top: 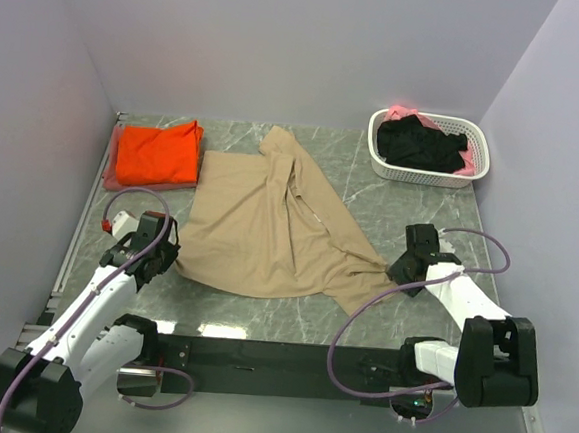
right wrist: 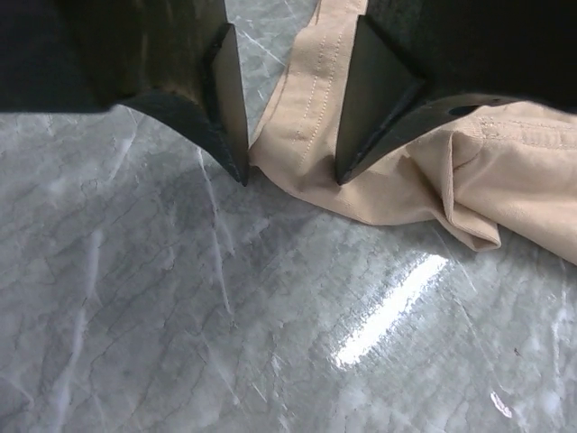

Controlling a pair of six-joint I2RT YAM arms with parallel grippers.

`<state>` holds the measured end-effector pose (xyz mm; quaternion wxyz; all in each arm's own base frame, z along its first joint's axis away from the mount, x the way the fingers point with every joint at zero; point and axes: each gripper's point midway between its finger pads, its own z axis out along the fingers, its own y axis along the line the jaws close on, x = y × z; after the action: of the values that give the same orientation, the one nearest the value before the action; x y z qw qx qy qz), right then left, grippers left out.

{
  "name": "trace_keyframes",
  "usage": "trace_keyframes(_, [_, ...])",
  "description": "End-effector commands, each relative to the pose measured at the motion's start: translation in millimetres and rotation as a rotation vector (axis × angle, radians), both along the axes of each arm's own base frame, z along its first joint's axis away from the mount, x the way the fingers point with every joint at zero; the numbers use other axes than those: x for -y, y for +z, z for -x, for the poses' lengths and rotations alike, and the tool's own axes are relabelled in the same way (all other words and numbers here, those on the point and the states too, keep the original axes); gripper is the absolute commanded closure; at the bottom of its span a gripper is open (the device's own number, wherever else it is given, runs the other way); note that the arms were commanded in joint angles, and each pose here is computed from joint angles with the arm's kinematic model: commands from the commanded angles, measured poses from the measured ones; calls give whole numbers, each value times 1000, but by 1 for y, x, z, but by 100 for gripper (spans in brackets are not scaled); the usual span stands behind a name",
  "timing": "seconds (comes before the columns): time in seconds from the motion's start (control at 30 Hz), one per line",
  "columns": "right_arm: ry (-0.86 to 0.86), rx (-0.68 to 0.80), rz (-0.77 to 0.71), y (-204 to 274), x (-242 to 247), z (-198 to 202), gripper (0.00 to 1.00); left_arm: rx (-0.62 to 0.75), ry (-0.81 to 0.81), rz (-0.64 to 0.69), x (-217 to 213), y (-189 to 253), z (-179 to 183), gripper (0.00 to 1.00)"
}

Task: Fold and stack the t-shirts
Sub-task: Flatten the tshirt out

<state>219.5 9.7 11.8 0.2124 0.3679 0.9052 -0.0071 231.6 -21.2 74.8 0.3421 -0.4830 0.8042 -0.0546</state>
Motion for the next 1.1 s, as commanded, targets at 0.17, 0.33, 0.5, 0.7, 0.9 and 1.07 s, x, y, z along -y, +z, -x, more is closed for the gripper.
trace_keyframes(0.17, [5,-36,-15,-14,-2,5,62,10,36,-26,-6,9,-5,100])
trace_keyframes(0.33, [19,-20,-14,-9,-3,1,91,-2,19,-24,-4,8,-5,99])
trace_keyframes(0.5, [52,44,-22,8,-5,-8,100,26,-41,-10,4,17,-9,99])
trace_keyframes(0.7, [77,252,0,70,-3,-19,100,109,-55,4,6,51,-14,99])
trace_keyframes(0.9, [51,502,81,161,13,-21,100,314,-68,27,7,127,-20,99])
trace_keyframes(1.07, [9,702,123,245,23,-15,100,574,-117,53,11,215,-15,99])
